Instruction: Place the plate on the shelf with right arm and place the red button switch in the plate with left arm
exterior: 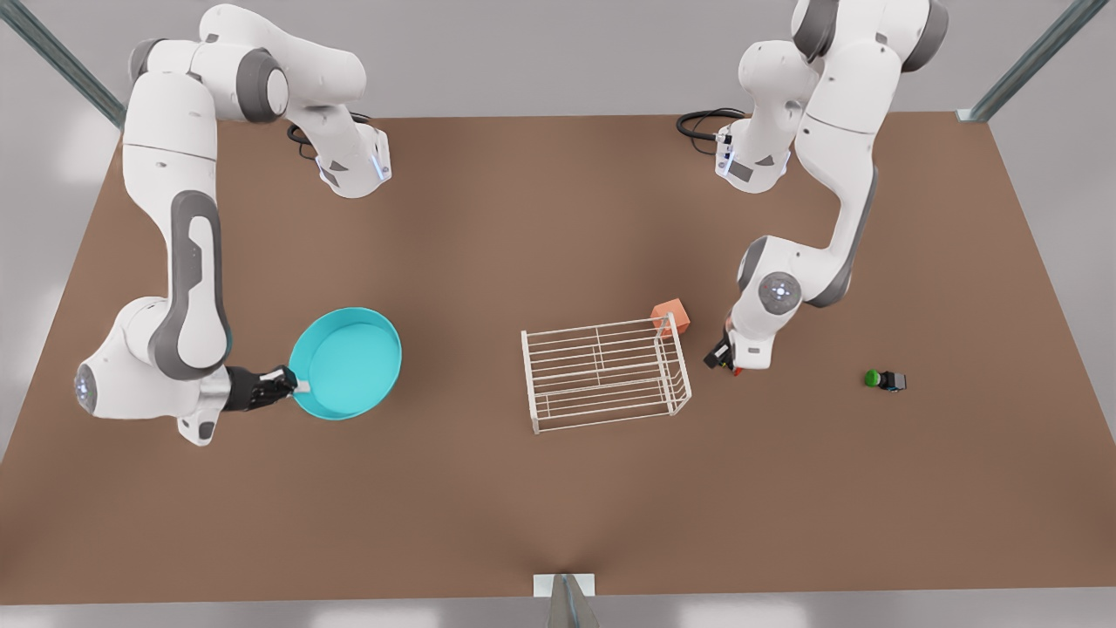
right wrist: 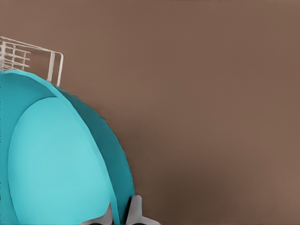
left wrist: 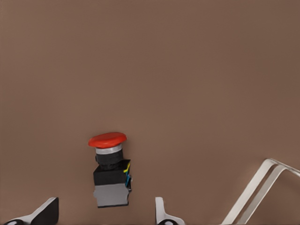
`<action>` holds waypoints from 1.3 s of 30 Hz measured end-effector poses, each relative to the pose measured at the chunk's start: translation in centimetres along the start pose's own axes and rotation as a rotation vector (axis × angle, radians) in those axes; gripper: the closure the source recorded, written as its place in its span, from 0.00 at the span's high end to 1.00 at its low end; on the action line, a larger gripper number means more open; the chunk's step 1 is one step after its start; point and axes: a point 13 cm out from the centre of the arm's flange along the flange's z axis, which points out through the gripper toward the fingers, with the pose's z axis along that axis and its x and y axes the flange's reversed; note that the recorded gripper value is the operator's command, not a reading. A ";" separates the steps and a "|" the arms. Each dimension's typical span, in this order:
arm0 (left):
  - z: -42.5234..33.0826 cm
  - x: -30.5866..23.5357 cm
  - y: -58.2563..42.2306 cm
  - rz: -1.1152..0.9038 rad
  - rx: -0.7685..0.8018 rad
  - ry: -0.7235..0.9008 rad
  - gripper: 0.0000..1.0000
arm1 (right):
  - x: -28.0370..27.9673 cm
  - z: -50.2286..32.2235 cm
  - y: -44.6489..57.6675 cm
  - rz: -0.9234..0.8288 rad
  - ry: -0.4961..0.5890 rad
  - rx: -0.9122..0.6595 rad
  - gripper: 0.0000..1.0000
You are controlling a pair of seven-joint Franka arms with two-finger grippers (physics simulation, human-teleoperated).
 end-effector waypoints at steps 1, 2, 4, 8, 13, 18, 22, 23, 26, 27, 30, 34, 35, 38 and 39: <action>0.3 0.0 0.1 -0.004 -0.002 -0.002 1.00 | -0.5 0.1 1.9 -0.011 0.010 -0.001 0.14; 0.6 0.0 0.1 -0.008 -0.004 -0.005 1.00 | -0.8 0.2 3.6 -0.019 0.019 -0.002 0.14; 1.0 0.0 0.1 -0.018 -0.005 -0.007 1.00 | -1.5 0.6 7.2 -0.036 0.040 -0.005 0.14; 2.2 0.2 0.4 -0.040 -0.012 -0.003 1.00 | -2.9 4.0 15.5 -0.082 0.111 -0.004 0.14; 4.9 0.3 0.5 -0.072 -0.011 0.006 1.00 | -4.3 7.6 23.8 -0.106 0.153 0.018 0.14; 5.0 0.0 0.1 -0.097 0.010 -0.004 1.00 | -6.4 11.2 30.8 -0.100 0.136 0.047 0.14; 5.2 -0.1 0.1 -0.114 0.016 -0.006 1.00 | -8.7 14.1 33.0 -0.022 0.085 0.044 0.14; 5.3 0.0 0.1 -0.117 0.016 -0.005 1.00 | -9.4 14.6 33.2 0.000 0.066 0.042 0.14; 5.4 -0.1 0.0 -0.128 0.019 -0.006 0.98 | -11.4 17.0 33.9 0.059 0.020 0.043 0.14; 5.5 -0.1 0.0 -0.131 0.019 -0.005 0.93 | -12.0 17.6 34.4 0.075 0.006 0.041 0.14; 5.6 -0.2 0.1 -0.142 0.018 -0.005 0.57 | -12.4 20.2 36.8 0.107 -0.007 0.033 0.14; 5.1 -0.3 0.1 -0.157 0.015 -0.010 0.35 | -12.7 22.3 38.6 0.164 -0.028 0.017 0.15; 5.0 -0.4 0.1 -0.161 0.015 -0.011 0.29 | -12.9 22.5 38.6 0.181 -0.035 0.014 0.15; 3.9 -0.7 -0.3 -0.171 0.025 -0.020 0.25 | -13.6 22.5 38.5 0.226 -0.062 0.007 0.17; 3.4 -0.9 -0.4 -0.174 0.029 -0.023 0.26 | -13.8 22.4 38.4 0.239 -0.070 0.006 0.17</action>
